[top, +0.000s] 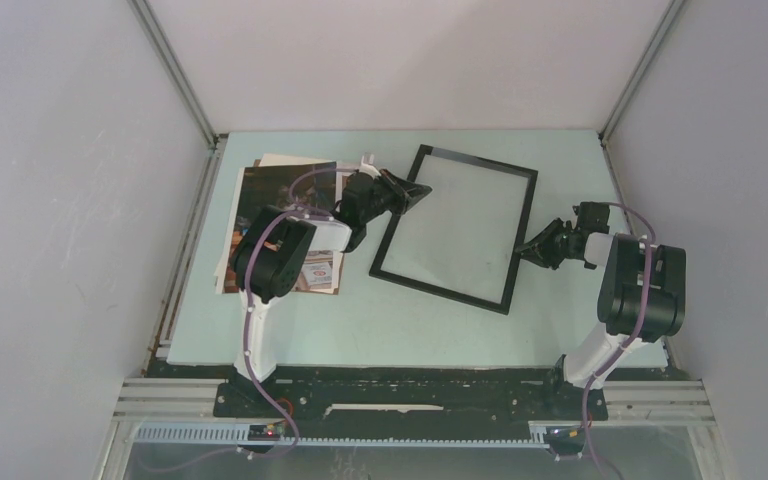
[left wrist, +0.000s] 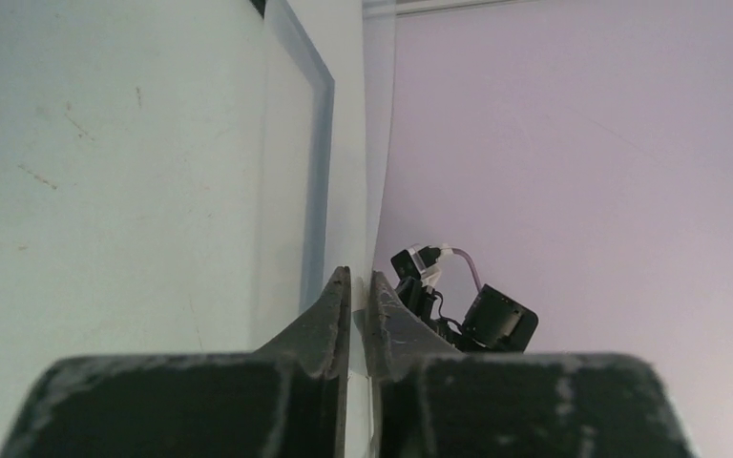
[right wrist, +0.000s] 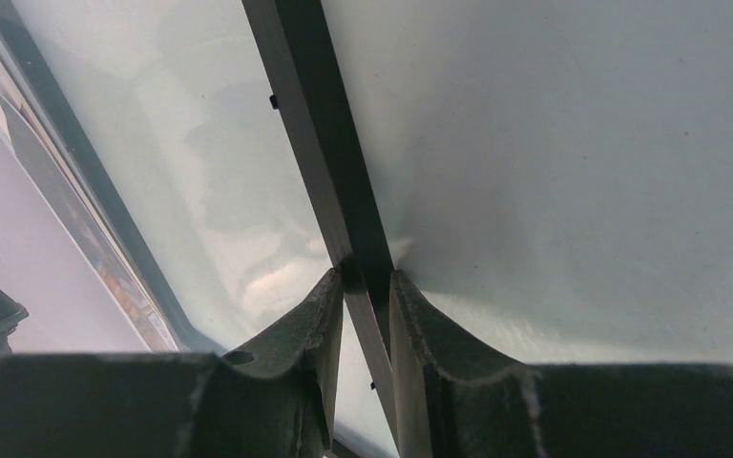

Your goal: Put the photo into the frame

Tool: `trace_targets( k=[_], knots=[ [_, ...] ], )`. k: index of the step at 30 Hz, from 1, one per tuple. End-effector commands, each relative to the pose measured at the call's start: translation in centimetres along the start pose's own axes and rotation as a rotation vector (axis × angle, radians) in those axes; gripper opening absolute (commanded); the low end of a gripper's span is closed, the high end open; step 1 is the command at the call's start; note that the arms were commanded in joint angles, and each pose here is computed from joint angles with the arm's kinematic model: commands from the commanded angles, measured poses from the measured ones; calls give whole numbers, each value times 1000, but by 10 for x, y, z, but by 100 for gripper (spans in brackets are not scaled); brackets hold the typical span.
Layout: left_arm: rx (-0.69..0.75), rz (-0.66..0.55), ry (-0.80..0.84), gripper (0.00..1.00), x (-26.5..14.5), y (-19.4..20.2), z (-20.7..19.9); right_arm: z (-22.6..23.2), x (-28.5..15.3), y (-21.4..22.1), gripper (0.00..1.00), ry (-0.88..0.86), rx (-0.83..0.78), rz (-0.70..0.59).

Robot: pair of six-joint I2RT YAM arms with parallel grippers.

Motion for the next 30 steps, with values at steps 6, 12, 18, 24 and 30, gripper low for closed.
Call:
trace_targets(
  k=[6,12,18,24,30],
  knots=[
    [208,170,-233,36,-11,14,13,15,0,-5,32,-40,-31,-3],
    [317,222,-304,40,-14,9,15,15,0,-4,32,-39,-32,-2],
    [306,224,-292,25,-10,9,15,16,-1,-4,32,-41,-35,-3],
    [235,221,-223,16,2,14,11,15,-1,-4,32,-43,-34,-4],
    [266,227,-216,12,3,16,9,14,1,-3,32,-44,-32,1]
  ],
)
Point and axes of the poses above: each gripper's point midway between its finger pads, its own x axis out along the fingers, its own z axis along the line the jaws close on, y = z × x, the point moved 3 cm from there along -x, back along the fingers, and after that the axes turned 10 degrees about x, right-handed, at the moved point
